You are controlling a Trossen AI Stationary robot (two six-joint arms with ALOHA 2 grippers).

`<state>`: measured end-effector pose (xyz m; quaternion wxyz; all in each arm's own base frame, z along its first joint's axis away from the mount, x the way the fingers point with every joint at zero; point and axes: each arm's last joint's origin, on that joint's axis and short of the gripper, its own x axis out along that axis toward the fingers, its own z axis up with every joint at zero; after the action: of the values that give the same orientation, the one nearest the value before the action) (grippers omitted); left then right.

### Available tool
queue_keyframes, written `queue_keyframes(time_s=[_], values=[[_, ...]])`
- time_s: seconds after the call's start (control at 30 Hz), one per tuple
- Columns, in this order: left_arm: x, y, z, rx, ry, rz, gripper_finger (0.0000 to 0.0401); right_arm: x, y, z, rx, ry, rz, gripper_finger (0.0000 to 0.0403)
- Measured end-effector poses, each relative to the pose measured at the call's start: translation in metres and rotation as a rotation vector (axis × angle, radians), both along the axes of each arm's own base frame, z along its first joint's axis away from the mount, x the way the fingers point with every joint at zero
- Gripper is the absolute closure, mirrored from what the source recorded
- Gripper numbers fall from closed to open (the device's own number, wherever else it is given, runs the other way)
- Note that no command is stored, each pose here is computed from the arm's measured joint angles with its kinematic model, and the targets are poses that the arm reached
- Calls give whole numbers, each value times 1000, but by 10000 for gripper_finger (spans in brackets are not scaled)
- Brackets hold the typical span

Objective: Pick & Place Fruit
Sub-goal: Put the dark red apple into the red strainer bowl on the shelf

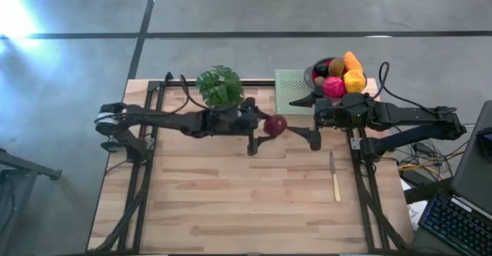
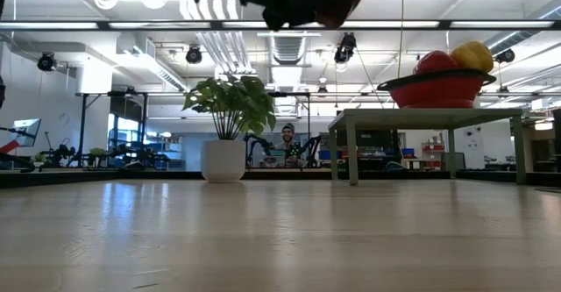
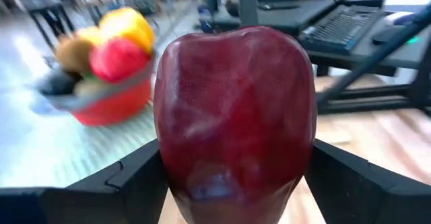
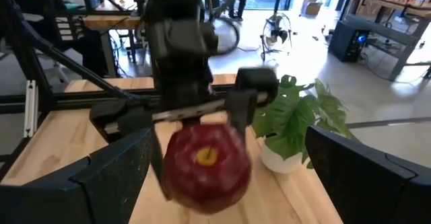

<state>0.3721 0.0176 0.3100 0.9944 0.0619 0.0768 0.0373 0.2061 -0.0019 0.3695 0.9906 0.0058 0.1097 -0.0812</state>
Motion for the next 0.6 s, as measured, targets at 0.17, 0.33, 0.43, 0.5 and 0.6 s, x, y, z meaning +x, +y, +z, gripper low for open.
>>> queue_keyframes(time_s=[0.17, 0.33, 0.43, 0.5, 0.6], values=[[3, 2, 21, 125, -75, 36, 94, 0, 0, 0, -13, 2, 1, 19], [5, 5, 36, 162, -126, 43, 94, 2, 0, 0, -33, 3, 4, 19], [9, 6, 37, 164, -133, 42, 94, 5, 0, -2, -45, 8, 4, 19], [14, 7, 35, 170, -129, 27, 94, 8, 0, -4, -53, 20, 2, 19], [18, 7, 32, 172, -118, 27, 94, 15, 0, -8, -71, 31, 6, 19]])
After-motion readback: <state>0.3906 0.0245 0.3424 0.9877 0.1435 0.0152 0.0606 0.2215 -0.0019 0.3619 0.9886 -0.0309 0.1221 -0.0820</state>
